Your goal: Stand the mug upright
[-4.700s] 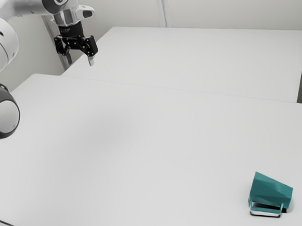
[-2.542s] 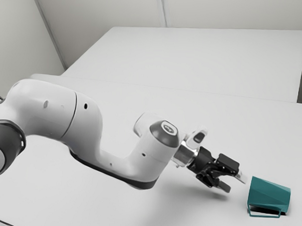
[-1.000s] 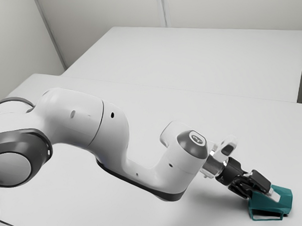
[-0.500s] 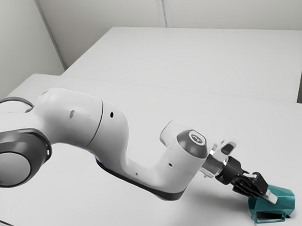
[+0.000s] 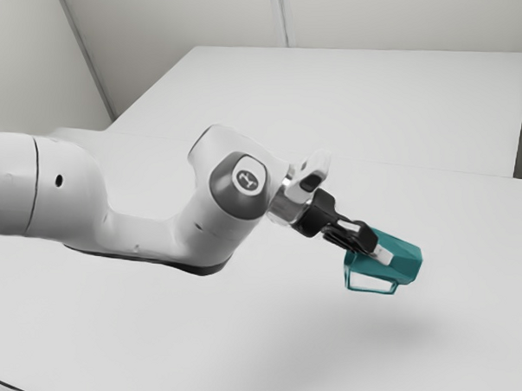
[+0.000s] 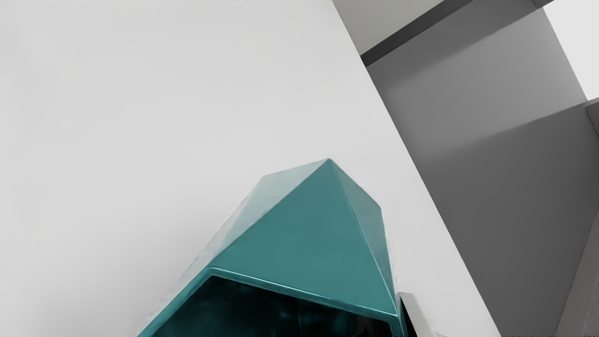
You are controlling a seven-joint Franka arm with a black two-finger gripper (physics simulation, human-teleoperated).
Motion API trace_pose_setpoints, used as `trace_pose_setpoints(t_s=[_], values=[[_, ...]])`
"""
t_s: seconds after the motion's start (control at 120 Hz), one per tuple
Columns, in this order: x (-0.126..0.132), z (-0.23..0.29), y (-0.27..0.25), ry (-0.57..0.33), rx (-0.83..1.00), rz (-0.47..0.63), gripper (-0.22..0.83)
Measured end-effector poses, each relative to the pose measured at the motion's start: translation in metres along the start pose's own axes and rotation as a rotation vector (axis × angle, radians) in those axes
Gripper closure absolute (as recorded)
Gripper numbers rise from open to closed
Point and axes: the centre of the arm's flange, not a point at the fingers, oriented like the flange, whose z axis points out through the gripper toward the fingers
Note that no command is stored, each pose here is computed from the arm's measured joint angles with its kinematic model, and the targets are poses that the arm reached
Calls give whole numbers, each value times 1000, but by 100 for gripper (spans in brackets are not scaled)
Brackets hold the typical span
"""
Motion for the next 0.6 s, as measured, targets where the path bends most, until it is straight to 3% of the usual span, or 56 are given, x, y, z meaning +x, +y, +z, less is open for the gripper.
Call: trace_pose_setpoints(t_s=[0.125,0.217,0.6], values=[[4,-65,-22,-64,180,104,78],[-7,-94,-41,-150,300,121,78],[-32,-169,-149,-464,638,-53,78]])
